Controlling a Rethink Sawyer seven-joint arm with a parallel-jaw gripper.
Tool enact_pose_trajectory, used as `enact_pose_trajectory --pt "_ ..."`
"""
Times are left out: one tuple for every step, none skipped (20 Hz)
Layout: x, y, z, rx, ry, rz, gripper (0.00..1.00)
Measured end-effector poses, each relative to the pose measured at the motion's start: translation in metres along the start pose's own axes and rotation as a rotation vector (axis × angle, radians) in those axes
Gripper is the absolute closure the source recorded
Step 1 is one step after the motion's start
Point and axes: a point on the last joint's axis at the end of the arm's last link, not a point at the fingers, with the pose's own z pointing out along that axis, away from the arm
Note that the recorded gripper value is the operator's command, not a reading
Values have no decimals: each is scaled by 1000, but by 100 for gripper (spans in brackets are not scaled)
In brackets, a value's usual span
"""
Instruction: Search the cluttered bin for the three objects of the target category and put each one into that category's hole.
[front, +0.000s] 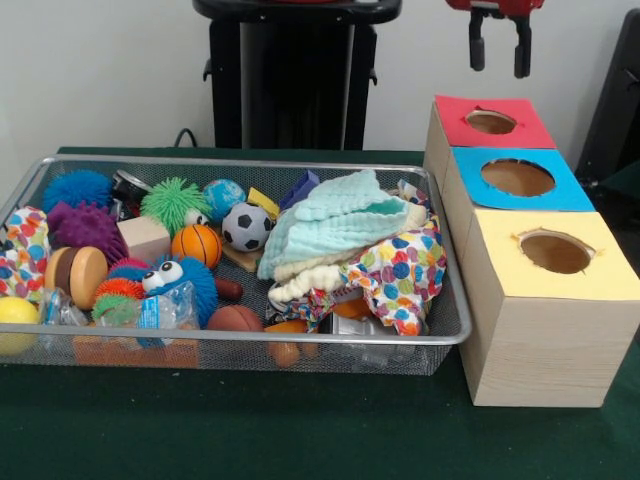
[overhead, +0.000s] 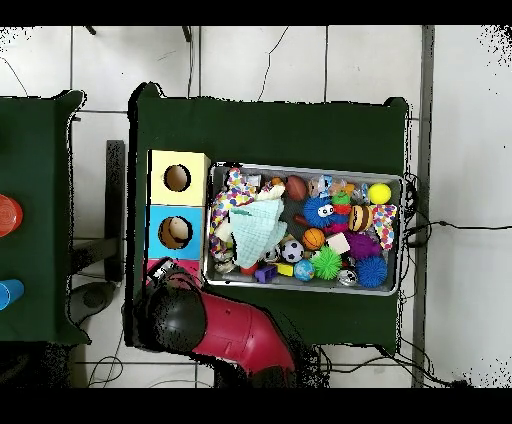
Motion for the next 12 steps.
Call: enact_pose_trajectory --pt "-1 0 1 0 0 1 0" --pt "-6 1 3 1 -4 5 0" --pt "-8 1 4 3 -8 4 0" --pt "-10 2 5 5 -12 3 0" --pt "-14 2 7 13 -23 -3 0" --pt "-15 1 8 15 -26 -6 0" --pt "-16 1 9 19 -32 -10 0" --pt "-18 1 10 22 -37 -14 0" --pt "-19 1 11 26 -41 -18 0" --pt "-20 1 12 29 -45 -21 0" --pt "-22 0 13 32 -48 -24 0" --pt "-24 -1 14 35 -50 -25 0"
